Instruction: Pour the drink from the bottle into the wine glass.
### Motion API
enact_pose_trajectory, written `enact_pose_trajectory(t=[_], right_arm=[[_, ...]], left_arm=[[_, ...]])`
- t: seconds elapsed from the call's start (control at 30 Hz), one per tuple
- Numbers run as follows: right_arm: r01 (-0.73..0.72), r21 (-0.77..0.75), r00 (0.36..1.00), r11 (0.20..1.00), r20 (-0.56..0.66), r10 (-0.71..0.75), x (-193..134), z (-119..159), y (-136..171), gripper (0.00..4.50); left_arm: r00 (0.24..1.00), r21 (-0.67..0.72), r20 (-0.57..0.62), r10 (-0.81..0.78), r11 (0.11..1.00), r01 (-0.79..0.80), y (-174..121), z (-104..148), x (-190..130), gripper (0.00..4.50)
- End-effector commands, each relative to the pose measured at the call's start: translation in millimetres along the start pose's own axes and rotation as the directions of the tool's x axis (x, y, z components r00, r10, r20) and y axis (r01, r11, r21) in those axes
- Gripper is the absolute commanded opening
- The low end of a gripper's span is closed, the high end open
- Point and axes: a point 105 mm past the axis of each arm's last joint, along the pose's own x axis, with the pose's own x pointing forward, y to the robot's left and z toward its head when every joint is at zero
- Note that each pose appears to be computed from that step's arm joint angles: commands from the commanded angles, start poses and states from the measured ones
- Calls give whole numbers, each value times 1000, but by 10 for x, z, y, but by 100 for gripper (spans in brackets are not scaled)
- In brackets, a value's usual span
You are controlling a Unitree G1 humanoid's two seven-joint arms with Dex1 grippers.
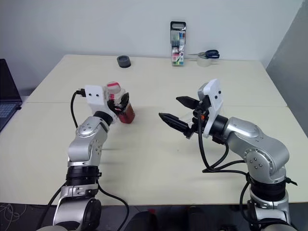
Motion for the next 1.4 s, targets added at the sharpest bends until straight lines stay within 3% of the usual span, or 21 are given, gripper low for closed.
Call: enact_pose_trajectory(t=[0.03, 0.27, 0.5, 0.73, 1.03, 1.23, 1.4], right_arm=[[-10, -37, 999, 999, 50, 12, -30, 124, 43, 450], [4, -41, 999, 999, 43, -2, -24, 108, -2, 450], [47, -76, 998, 996, 51, -43, 4, 163, -74, 450], [43, -85, 996, 995, 87, -36, 170, 311, -17, 450], [61, -88, 991, 994, 121, -50, 410, 407, 3, 450], [73, -72, 987, 995, 150, -62, 439, 435, 17, 450], [100, -84, 991, 991, 92, -92, 466, 247, -5, 450]], left_arm=[[999, 0, 42, 19, 1000, -19, 69, 86, -26, 208], [999, 15, 18, 37, 999, -38, 125, 28, -40, 207], [982, 62, 2, -187, 980, 186, -227, 256, 36, 207], [795, 116, -61, -603, 787, 606, -831, 614, -126, 207], [579, 98, -53, -813, 573, 814, -1211, 774, -353, 207], [559, 95, -34, -828, 555, 827, -1238, 798, -366, 207], [549, 96, -32, -835, 544, 833, -1249, 790, -374, 207]])
